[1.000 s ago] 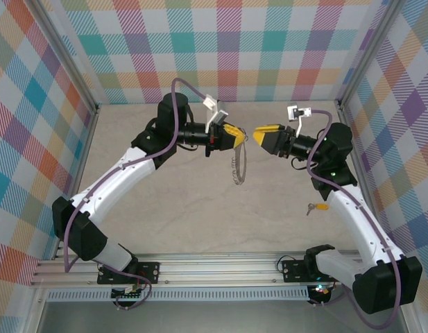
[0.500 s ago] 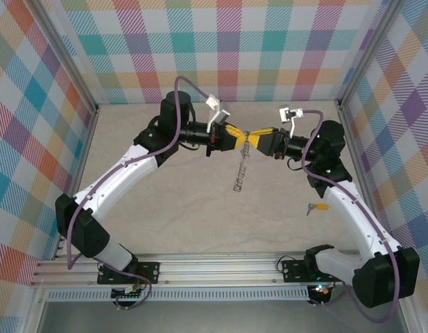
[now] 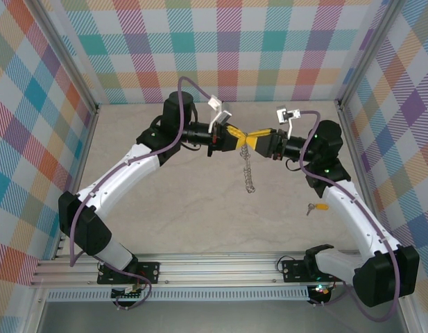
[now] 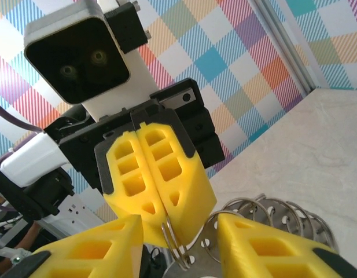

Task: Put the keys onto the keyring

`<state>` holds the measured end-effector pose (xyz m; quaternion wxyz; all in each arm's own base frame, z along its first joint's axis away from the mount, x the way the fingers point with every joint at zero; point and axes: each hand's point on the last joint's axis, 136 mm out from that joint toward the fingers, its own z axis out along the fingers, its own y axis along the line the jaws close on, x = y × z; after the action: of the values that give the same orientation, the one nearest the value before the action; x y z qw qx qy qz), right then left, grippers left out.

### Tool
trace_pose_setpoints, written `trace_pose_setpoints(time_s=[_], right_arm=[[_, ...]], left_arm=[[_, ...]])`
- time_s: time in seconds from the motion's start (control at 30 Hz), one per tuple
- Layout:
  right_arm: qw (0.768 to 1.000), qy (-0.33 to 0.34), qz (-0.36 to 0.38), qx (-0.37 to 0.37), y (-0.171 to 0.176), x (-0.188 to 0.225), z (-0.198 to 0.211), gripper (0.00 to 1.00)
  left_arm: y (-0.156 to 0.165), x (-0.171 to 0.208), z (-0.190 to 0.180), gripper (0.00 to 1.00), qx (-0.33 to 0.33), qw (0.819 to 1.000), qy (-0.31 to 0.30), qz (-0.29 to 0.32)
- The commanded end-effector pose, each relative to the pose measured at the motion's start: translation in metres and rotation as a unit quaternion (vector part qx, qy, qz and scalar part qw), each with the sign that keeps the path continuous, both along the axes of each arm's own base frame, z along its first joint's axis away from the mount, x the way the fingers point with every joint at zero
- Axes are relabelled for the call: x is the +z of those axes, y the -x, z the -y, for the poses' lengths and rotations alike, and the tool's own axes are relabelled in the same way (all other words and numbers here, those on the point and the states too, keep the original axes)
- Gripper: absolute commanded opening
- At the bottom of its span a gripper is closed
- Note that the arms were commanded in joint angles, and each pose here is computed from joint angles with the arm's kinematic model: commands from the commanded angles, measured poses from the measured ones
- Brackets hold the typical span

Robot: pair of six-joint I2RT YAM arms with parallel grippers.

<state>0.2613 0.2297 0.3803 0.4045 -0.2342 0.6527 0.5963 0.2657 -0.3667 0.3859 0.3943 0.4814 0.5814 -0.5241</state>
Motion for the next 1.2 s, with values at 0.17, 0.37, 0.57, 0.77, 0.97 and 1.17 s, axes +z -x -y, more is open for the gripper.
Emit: trace_pose_setpoints(time_s=[0.17, 0.37, 0.57, 0.77, 0.97, 1.17], right_arm=[[0.999, 0.012, 0.035, -0.013, 0.0111, 0.009, 0.0046, 0.31], [0.999, 0.011, 0.035, -0.013, 0.0122, 0.0076, 0.0049, 0.21], [0.999, 0.008, 0.033, 0.0, 0.0129, 0.0084, 0.003, 0.21], [0.999, 0.007, 0.03, 0.008, 0.011, 0.0074, 0.0008, 0.21], [1.0, 0.006, 0.028, 0.013, 0.0088, 0.0054, -0.0009, 0.17], [0.999, 0.01, 0.034, -0.009, 0.0046, 0.004, 0.0022, 0.0]], left_arm=[[0.0109, 0.0255, -0.0017, 0.0, -0.018, 0.999, 0.021, 0.029], [0.0123, 0.0261, -0.0025, 0.0, -0.019, 0.999, 0.02, 0.029], [0.0122, 0.026, -0.0023, 0.0, -0.019, 0.999, 0.02, 0.03], [0.0115, 0.0267, -0.0013, 0.0, -0.02, 0.999, 0.022, 0.029], [0.0109, 0.0263, -0.0001, 0.0, -0.024, 0.999, 0.023, 0.026], [0.0047, 0.0266, 0.0004, 0.03, -0.005, 0.999, 0.023, 0.022]])
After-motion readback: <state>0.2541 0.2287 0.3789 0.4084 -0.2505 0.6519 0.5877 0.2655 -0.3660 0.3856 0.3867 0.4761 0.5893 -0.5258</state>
